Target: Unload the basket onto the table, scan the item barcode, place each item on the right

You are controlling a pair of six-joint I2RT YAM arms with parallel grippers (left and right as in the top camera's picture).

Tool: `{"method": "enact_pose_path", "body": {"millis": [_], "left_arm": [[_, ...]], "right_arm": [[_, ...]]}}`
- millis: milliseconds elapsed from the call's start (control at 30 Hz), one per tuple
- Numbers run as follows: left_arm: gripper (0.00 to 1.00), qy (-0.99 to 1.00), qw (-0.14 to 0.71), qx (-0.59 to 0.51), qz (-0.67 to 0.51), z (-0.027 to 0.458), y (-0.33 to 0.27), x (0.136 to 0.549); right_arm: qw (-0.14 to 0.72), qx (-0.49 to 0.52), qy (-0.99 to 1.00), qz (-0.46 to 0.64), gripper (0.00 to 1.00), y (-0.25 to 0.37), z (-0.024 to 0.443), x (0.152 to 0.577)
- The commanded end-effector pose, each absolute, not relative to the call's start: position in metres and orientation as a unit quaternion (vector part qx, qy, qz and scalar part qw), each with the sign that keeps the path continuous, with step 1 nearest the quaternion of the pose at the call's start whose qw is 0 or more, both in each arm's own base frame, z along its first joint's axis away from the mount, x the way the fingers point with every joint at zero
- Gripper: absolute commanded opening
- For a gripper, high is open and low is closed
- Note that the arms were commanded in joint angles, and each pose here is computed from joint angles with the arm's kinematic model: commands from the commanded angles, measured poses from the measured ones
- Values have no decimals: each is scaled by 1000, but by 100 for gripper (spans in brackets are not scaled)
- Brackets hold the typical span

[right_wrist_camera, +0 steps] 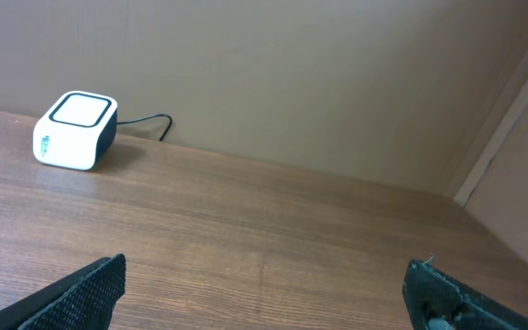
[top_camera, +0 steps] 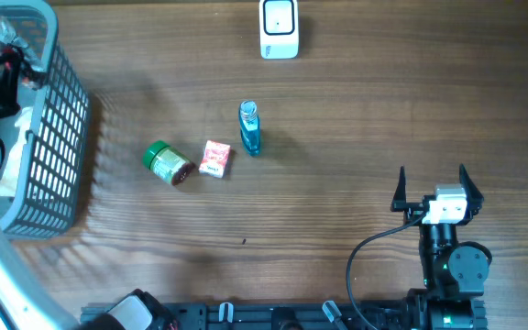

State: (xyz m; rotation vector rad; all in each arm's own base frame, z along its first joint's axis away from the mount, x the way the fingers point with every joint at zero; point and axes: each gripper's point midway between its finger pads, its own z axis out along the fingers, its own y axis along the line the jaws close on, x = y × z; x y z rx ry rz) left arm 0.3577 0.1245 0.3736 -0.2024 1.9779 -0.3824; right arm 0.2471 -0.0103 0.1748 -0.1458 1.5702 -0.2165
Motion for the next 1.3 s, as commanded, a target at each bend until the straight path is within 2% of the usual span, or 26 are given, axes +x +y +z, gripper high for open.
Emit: {"method": "enact_pose_path", "body": {"millis": [0, 67, 167, 333, 467, 533, 667, 767, 867, 933, 967, 1067, 1133, 1267], "left_arm": [[4, 808, 543, -46, -222, 411, 71, 326], [4, 823, 514, -20, -242, 400, 43, 318], [4, 863, 441, 64, -239, 355, 1, 311], [4, 925, 280, 126, -225, 240, -66, 304], [4, 964, 200, 71, -161, 141, -89, 306], [4, 976, 179, 28, -118, 108, -88, 306], [4, 986, 168, 1, -13, 77, -83, 309], [4, 986, 167, 26, 10, 64, -94, 312], [10, 987, 159, 30, 12, 49, -98, 317], [37, 989, 145, 33, 17, 40, -97, 316], [45, 989, 143, 33, 18, 38, -97, 315], [60, 988, 151, 32, 15, 44, -98, 316], [76, 985, 169, 31, 9, 60, -98, 317], [96, 968, 251, 25, -20, 128, -99, 320]], "right_arm": [[703, -64, 701, -103, 100, -12, 177, 247], [703, -64, 701, -103, 100, -12, 177, 247], [703, -64, 701, -103, 100, -12, 177, 247], [703, -64, 701, -103, 100, -12, 177, 247], [703, -64, 701, -103, 100, -12, 177, 247], [703, -64, 701, -103, 100, -12, 177, 247], [703, -64, 701, -103, 100, -12, 177, 247], [703, -64, 701, -103, 100, -12, 177, 247], [703, -64, 701, -103, 100, -12, 177, 247], [703, -64, 701, -103, 100, -12, 177, 247], [703, -64, 701, -103, 100, -12, 177, 247], [703, -64, 701, -103, 100, -12, 177, 247], [703, -64, 701, -102, 100, -12, 177, 247], [703, -64, 701, -103, 100, -12, 177, 247]]}}
